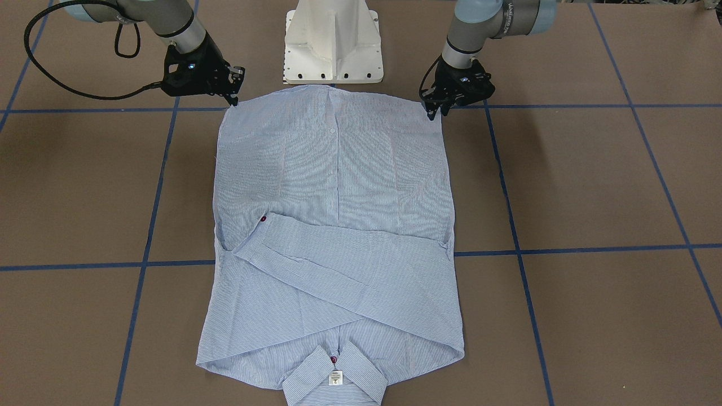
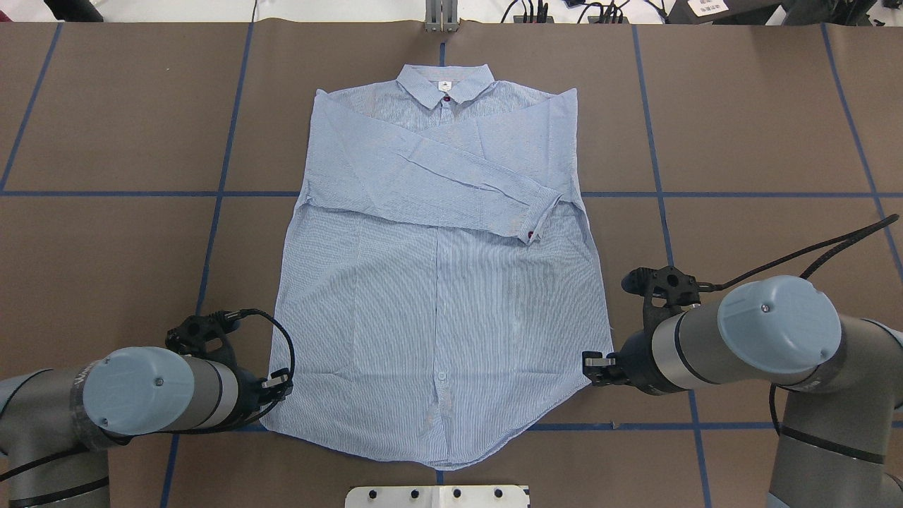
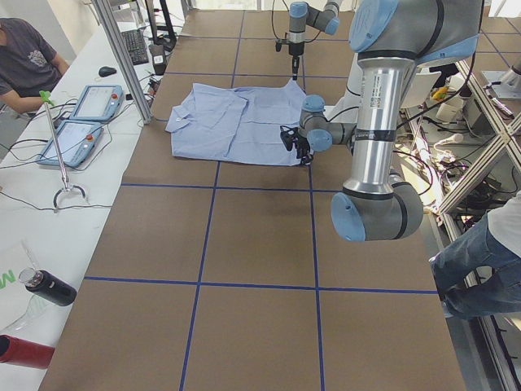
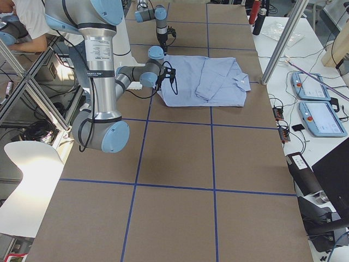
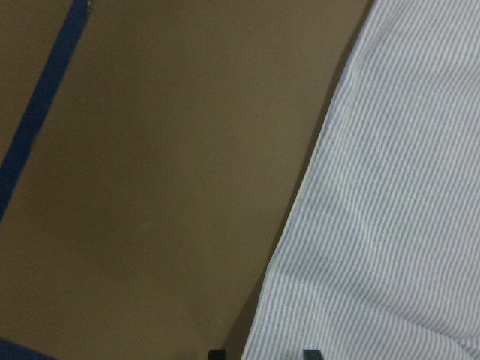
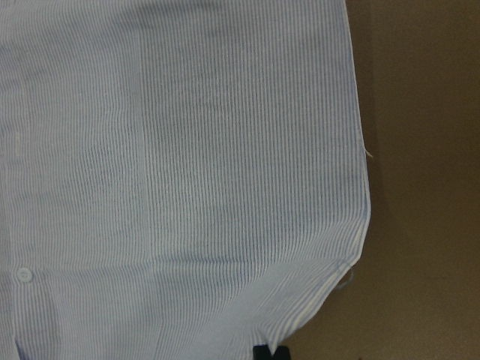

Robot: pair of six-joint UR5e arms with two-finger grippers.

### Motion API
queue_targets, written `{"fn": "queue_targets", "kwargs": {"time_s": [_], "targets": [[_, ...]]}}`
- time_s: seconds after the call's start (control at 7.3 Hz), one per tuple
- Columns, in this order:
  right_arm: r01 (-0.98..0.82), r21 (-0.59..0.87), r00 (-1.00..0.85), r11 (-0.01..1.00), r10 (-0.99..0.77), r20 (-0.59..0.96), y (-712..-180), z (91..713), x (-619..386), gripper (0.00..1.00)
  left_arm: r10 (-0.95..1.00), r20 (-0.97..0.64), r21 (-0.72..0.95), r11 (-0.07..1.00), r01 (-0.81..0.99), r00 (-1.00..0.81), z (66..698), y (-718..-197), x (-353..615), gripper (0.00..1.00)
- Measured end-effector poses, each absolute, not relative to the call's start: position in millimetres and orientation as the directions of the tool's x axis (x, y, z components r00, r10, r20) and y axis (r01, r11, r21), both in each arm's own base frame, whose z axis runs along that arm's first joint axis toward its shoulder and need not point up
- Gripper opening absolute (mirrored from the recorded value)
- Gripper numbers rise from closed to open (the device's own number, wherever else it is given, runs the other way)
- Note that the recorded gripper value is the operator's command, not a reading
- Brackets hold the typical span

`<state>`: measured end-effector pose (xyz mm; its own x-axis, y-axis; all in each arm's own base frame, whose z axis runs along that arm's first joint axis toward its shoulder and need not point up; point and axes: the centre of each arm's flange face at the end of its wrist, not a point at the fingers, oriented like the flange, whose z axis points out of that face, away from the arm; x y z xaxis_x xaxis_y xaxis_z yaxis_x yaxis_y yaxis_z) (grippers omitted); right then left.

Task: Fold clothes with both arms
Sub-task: 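Grasp both hem corners nearest the robot with both grippers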

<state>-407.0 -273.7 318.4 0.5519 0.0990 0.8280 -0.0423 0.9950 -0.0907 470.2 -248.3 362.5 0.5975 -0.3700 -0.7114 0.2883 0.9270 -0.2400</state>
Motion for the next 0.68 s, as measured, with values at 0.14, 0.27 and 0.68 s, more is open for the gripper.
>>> {"fn": "queue_targets", "kwargs": {"time_s": [0.14, 0.27, 0.68], "targets": [[-0.043, -0.091, 0.552, 0.995, 0.099, 0.828, -274.0, 318.5, -406.9, 0.0, -0.369, -0.71, -0.24, 0.928, 0.286, 0.6, 362.8, -247.2, 470.8, 0.46], [-0.043, -0.091, 0.553, 0.995, 0.1, 0.827, -274.4, 318.8, -406.7, 0.0, -0.367, -0.708, -0.239, 0.929, 0.284, 0.603, 364.0, -245.9, 472.0, 0.46], [-0.044, -0.091, 0.553, 0.995, 0.101, 0.827, -275.5, 319.4, -406.3, 0.0, -0.358, -0.703, -0.239, 0.933, 0.271, 0.614, 365.7, -240.1, 476.9, 0.14]]}}
